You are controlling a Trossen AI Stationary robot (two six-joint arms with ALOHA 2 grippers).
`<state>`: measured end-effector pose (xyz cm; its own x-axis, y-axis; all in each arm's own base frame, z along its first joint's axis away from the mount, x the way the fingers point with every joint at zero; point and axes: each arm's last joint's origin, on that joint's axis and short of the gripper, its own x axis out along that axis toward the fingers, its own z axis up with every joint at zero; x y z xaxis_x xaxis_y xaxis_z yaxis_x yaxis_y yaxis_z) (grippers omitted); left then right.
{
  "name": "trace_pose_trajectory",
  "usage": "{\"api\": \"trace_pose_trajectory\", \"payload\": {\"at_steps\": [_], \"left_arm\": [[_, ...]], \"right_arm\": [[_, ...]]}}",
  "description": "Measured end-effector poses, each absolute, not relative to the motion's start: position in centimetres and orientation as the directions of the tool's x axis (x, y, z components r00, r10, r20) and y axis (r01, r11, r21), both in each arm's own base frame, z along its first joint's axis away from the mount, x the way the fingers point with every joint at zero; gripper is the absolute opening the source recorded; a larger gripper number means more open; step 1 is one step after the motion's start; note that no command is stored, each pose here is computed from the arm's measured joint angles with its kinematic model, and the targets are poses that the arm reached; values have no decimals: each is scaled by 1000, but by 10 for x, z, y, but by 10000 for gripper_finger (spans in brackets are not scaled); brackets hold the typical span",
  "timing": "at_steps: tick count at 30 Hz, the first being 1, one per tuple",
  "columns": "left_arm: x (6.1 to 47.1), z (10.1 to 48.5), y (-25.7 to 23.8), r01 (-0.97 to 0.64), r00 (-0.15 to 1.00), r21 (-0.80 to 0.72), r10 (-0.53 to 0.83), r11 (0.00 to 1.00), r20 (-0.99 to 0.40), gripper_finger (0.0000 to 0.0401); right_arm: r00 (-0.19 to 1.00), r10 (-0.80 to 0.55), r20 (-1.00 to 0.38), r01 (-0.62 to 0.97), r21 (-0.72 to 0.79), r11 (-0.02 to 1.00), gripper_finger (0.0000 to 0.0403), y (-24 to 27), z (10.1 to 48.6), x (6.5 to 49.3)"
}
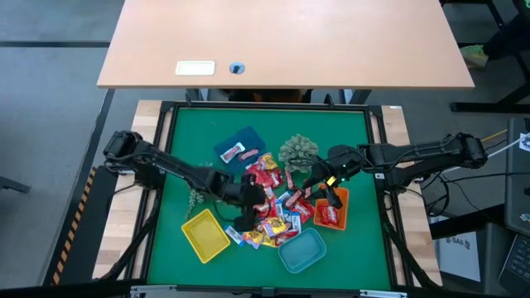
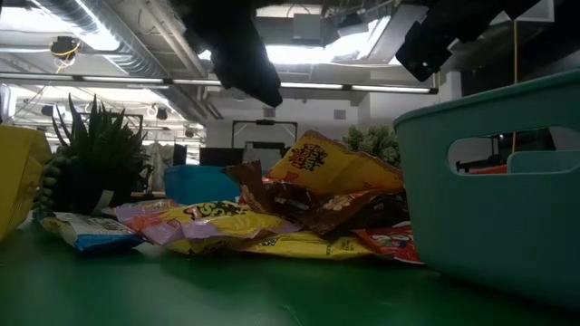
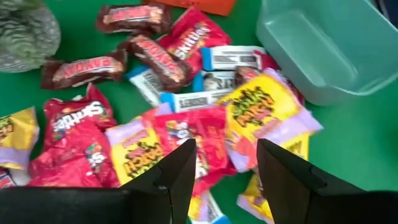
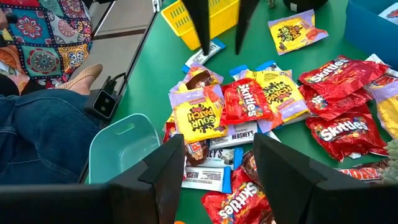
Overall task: Sort candy
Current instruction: Put the red candy into the orange bin
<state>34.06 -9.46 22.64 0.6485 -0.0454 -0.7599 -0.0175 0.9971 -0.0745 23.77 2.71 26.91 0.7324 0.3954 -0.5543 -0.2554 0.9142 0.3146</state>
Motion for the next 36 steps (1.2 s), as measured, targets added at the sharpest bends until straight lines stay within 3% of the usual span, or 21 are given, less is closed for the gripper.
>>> {"api": "trace_pose_trajectory", "payload": {"at_steps": [13, 23, 36], "left_arm": [[321, 197, -111, -56, 638, 108, 118, 993, -761, 157], [318, 179, -111, 94, 719, 211, 80, 973, -691, 157], [332, 134, -114, 256, 678, 359, 97, 898, -728, 157]], "right_arm": [[732, 395, -555, -255, 315, 914, 193, 27, 269, 238], [732, 395, -554, -255, 315, 914, 193, 27, 269, 238], [733, 394, -555, -254, 315, 915, 193, 27, 269, 238]]}}
